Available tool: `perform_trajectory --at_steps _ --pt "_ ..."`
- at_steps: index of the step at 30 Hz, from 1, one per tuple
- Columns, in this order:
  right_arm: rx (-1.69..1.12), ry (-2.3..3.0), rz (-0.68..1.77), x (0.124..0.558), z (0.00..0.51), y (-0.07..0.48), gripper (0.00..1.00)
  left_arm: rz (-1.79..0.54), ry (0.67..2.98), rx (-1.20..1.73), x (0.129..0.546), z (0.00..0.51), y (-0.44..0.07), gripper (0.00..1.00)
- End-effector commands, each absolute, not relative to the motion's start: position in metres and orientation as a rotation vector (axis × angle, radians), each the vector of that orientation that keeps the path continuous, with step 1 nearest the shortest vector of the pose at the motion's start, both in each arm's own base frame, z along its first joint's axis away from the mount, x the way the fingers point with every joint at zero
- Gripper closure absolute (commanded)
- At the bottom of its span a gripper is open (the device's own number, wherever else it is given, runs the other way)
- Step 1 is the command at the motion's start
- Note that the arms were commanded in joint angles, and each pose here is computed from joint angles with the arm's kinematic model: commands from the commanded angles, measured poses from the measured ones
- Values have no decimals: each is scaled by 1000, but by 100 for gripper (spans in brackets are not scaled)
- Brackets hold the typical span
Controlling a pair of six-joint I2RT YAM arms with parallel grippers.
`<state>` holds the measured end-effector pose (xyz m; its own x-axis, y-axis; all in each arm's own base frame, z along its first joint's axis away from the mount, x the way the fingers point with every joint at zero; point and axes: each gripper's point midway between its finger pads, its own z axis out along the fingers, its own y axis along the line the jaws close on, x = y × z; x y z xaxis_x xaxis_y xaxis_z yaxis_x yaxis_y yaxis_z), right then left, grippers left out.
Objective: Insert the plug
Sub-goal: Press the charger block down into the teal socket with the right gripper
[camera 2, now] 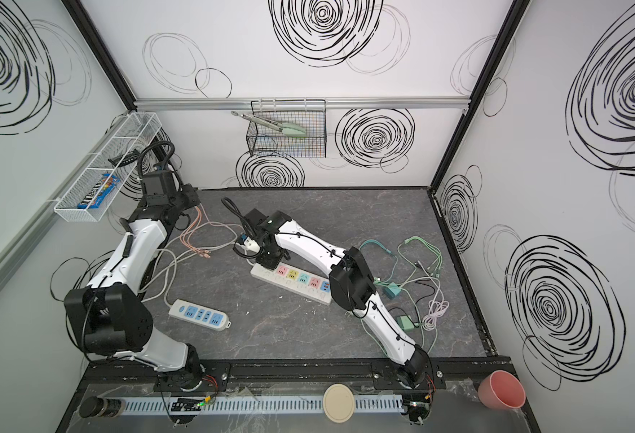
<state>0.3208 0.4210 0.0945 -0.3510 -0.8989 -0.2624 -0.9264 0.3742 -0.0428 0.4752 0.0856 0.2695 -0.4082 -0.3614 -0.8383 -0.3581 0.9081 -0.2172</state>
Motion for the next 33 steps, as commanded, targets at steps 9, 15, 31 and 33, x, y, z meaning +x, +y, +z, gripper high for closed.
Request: perform_trajectory --at_steps 9,15,31,33 --pt "-1615 2419 133 320 102 410 100 -9 2009 -502 483 273 87 100" --pt "-1600 2397 145 321 115 409 100 -12 2011 -502 483 272 86 100" --pt "-1697 2536 91 309 47 401 100 -22 2022 -495 486 269 83 100" --pt "-1716 2554 87 307 36 400 100 -22 2027 -492 487 267 81 100"
